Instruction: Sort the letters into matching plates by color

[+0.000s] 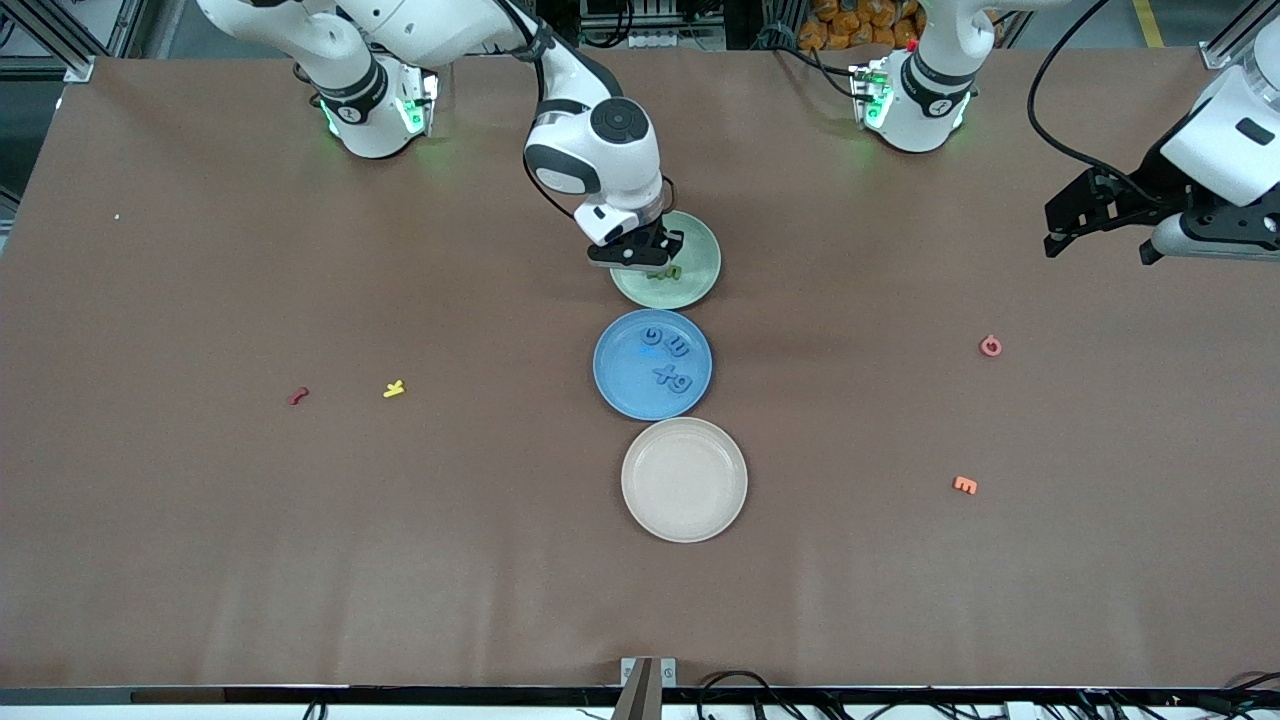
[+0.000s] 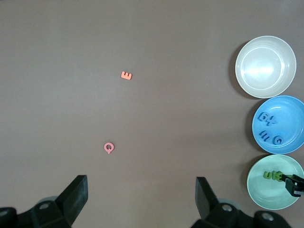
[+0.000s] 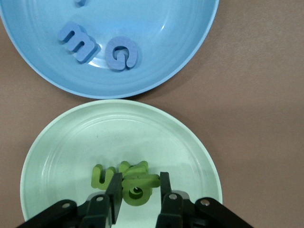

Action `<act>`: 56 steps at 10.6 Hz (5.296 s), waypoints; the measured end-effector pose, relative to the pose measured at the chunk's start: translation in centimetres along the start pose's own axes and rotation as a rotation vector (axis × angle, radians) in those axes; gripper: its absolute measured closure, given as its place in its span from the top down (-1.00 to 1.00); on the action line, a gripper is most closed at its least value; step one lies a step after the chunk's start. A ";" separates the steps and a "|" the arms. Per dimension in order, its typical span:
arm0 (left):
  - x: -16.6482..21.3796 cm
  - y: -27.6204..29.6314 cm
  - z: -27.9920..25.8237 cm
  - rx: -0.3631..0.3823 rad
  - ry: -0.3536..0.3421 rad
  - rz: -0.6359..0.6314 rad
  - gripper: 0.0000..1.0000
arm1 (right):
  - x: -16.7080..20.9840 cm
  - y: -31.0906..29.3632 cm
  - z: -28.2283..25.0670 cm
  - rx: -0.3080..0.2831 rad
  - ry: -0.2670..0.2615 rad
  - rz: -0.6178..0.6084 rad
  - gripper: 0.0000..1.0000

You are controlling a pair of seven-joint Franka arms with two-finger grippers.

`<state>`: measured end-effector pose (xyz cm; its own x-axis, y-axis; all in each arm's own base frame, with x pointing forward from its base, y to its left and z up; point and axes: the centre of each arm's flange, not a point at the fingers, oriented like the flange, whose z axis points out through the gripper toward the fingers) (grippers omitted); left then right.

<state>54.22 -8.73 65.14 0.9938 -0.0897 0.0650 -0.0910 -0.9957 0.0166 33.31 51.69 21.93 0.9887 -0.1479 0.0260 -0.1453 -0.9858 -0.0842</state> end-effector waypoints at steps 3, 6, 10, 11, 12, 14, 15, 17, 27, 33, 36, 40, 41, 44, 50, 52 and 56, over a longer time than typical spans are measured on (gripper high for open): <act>0.0 0.0 0.0 0.000 -0.001 0.000 1.00 | -0.1 -0.6 0.2 0.007 -0.004 -0.002 -0.29; 0.0 0.0 0.1 0.000 -0.001 0.000 1.00 | -0.6 -0.9 0.3 0.007 -0.006 0.004 -0.29; 0.0 0.0 0.1 0.000 -0.001 0.000 1.00 | -0.5 -0.8 0.5 0.002 -0.008 0.009 0.23; 0.0 0.0 0.1 0.000 -0.001 0.000 1.00 | -0.5 -0.8 0.5 0.002 -0.008 0.010 0.34; 0.0 0.0 0.1 0.000 -0.002 0.001 1.00 | -0.4 -0.8 0.5 0.002 -0.006 0.011 0.34; 0.0 0.1 0.1 0.000 -0.002 0.001 1.00 | 0.1 -0.9 0.2 0.007 -0.001 0.018 0.34; 0.0 0.1 0.1 0.000 -0.002 0.002 1.00 | 0.6 -1.0 -0.1 0.008 0.005 0.024 0.34; 0.0 0.1 0.1 0.000 -0.002 0.002 1.00 | 2.7 -0.7 -1.9 -0.008 0.028 0.045 0.34; 0.4 -0.4 -0.2 -0.003 0.028 -0.082 1.00 | 9.3 3.2 -14.9 0.053 0.023 0.043 0.35; 1.2 -0.7 0.4 0.003 0.045 -0.085 1.00 | 13.0 10.1 -25.2 0.048 -0.040 -0.015 0.35; 1.3 -0.6 0.4 0.003 0.051 -0.084 1.00 | 14.8 13.9 -30.8 0.015 -0.040 -0.047 0.37; 1.3 -0.6 0.4 0.003 0.053 -0.083 1.00 | 20.0 19.9 -38.1 0.043 -0.048 -0.029 0.85; 1.3 -0.5 0.4 0.003 0.053 -0.082 1.00 | 21.2 21.7 -39.5 0.060 -0.047 -0.028 1.00; 1.3 -0.5 0.4 0.003 0.052 -0.082 1.00 | 24.9 28.4 -42.7 0.081 -0.027 -0.055 1.00; 1.3 -0.6 0.4 0.003 0.053 -0.083 1.00 | 28.9 39.8 -43.8 0.015 0.012 -0.104 1.00; 1.3 -0.6 0.4 0.003 0.053 -0.084 1.00 | 29.4 42.7 -43.9 -0.003 0.005 -0.087 1.00; 1.3 -0.6 0.4 0.003 0.053 -0.083 1.00 | 29.6 43.9 -44.3 -0.018 0.006 -0.117 1.00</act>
<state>55.60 -8.25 64.83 0.9932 -0.0052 0.1161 -0.0078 -0.9997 0.0214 54.51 0.47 63.13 0.9987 -0.0322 0.0406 -0.0296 -0.9976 -0.0620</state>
